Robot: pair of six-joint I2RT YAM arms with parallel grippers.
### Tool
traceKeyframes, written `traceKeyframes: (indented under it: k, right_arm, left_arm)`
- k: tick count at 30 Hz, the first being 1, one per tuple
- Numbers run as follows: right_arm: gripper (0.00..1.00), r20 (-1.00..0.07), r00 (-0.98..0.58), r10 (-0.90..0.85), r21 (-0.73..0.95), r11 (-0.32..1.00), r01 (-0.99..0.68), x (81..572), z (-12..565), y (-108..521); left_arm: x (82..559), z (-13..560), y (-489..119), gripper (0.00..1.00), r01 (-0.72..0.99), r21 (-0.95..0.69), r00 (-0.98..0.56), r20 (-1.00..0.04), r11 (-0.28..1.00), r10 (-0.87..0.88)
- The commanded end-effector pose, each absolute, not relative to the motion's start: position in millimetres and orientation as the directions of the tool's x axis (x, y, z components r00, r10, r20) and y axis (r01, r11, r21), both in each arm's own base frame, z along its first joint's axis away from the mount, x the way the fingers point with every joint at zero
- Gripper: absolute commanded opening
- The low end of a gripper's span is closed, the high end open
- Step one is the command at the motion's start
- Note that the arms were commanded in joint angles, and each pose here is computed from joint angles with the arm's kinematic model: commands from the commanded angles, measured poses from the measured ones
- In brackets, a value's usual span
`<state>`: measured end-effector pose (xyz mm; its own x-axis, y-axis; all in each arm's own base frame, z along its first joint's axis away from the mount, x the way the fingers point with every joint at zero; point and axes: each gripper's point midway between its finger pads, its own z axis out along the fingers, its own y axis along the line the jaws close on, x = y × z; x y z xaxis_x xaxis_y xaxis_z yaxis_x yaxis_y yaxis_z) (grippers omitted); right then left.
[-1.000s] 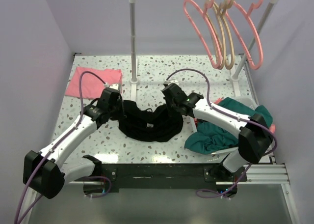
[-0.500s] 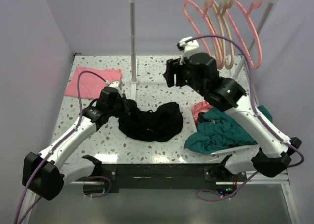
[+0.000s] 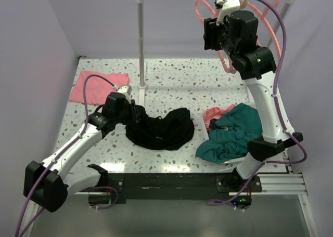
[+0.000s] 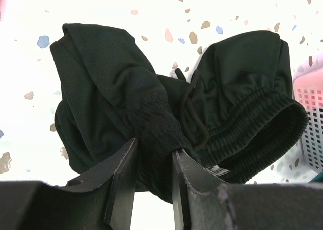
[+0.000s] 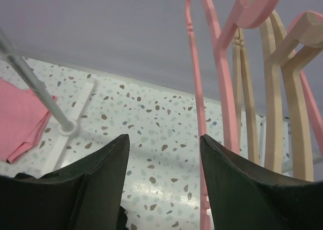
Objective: Place the shorts on the hanger
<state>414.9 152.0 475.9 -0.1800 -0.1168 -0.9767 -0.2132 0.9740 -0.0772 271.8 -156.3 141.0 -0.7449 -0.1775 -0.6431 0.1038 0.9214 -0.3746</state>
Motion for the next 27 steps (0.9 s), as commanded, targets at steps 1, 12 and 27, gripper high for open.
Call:
traceKeyframes:
  k: [1, 12, 27]
  right_arm:
    - [0.61, -0.980, -0.149, -0.129, -0.093, 0.969, -0.230, 415, 492, 137]
    - [0.57, -0.974, -0.184, -0.136, -0.104, 0.980, -0.171, 430, 478, 115]
    - [0.57, -0.984, -0.117, -0.134, -0.115, 0.981, -0.157, 425, 496, 104]
  left_arm:
    - [274, 151, -156, 0.35, 0.144, -0.366, -0.716, -0.680, 0.919, -0.159]
    - [275, 150, -157, 0.34, 0.158, -0.366, -0.718, -0.680, 0.917, -0.148]
    - [271, 135, -157, 0.33, 0.156, -0.360, -0.740, -0.659, 0.920, -0.133]
